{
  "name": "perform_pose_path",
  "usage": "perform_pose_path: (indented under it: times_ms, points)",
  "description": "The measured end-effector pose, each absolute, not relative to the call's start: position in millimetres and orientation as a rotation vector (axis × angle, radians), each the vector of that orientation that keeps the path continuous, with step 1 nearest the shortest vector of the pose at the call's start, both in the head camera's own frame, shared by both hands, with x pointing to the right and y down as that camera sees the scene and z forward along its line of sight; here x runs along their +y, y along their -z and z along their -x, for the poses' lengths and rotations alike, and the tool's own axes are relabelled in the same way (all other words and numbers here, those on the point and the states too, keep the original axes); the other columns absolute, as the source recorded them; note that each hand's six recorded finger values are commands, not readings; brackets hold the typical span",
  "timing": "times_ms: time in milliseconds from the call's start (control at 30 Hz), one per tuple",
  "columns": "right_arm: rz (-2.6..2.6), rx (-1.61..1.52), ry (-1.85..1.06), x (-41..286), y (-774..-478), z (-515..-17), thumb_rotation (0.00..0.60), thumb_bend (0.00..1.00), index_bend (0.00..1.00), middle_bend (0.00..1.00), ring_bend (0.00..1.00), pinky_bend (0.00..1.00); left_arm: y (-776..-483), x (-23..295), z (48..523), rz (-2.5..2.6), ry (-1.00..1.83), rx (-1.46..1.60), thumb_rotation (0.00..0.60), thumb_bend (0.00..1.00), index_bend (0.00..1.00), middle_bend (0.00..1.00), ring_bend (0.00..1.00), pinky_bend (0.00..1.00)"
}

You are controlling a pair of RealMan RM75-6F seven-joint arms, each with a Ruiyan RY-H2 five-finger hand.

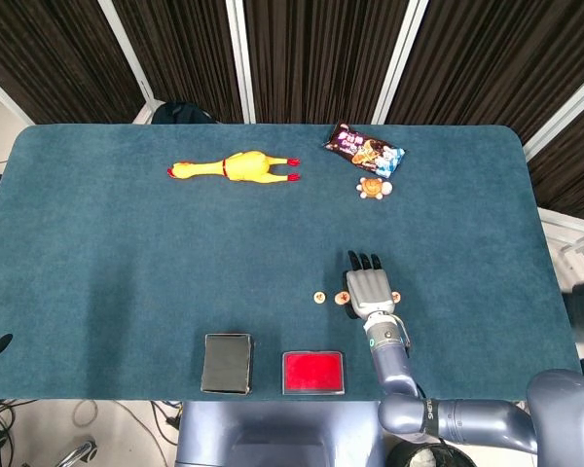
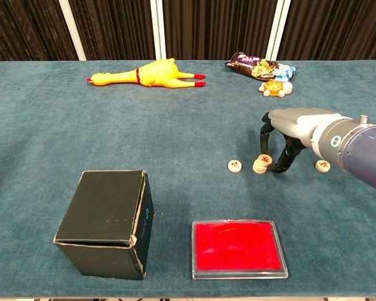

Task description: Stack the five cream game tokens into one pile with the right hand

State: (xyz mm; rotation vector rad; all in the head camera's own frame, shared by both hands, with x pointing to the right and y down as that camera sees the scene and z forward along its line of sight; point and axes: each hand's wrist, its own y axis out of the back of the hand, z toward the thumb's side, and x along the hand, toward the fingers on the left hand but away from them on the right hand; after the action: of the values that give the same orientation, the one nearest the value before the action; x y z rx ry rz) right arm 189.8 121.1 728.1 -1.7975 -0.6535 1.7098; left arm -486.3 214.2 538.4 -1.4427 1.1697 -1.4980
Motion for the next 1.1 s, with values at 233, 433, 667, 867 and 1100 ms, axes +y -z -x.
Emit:
perform_pose_path:
  times_ms: [233, 433, 667, 867, 1100]
  points:
    - [1.790, -0.654, -1.714, 120, -726, -192, 0.600, 0.39, 0.44, 0.00, 0.00, 0.00, -538, 214, 487, 1.441, 1.499, 1.172, 0.600, 0.12, 0.14, 0.00, 0.00, 0.03]
    - [1.756, -0.681, -1.725, 112, -719, -206, 0.600, 0.39, 0.43, 0.00, 0.00, 0.00, -538, 214, 487, 1.441, 1.500, 1.173, 0.600, 0.12, 0.14, 0.00, 0.00, 0.03]
    - [1.720, -0.718, -1.783, 113, -716, -242, 0.600, 0.39, 0.43, 0.00, 0.00, 0.00, -538, 214, 485, 1.440, 1.493, 1.166, 0.600, 0.12, 0.14, 0.00, 0.00, 0.03]
    - [1.714, -0.742, -1.834, 122, -721, -269, 0.600, 0.39, 0.43, 0.00, 0.00, 0.00, -537, 214, 486, 1.435, 1.495, 1.170, 0.600, 0.12, 0.14, 0.00, 0.00, 0.03]
    - [1.665, -0.770, -1.855, 122, -727, -292, 0.600, 0.39, 0.43, 0.00, 0.00, 0.00, -538, 214, 487, 1.433, 1.498, 1.170, 0.600, 0.12, 0.14, 0.00, 0.00, 0.03]
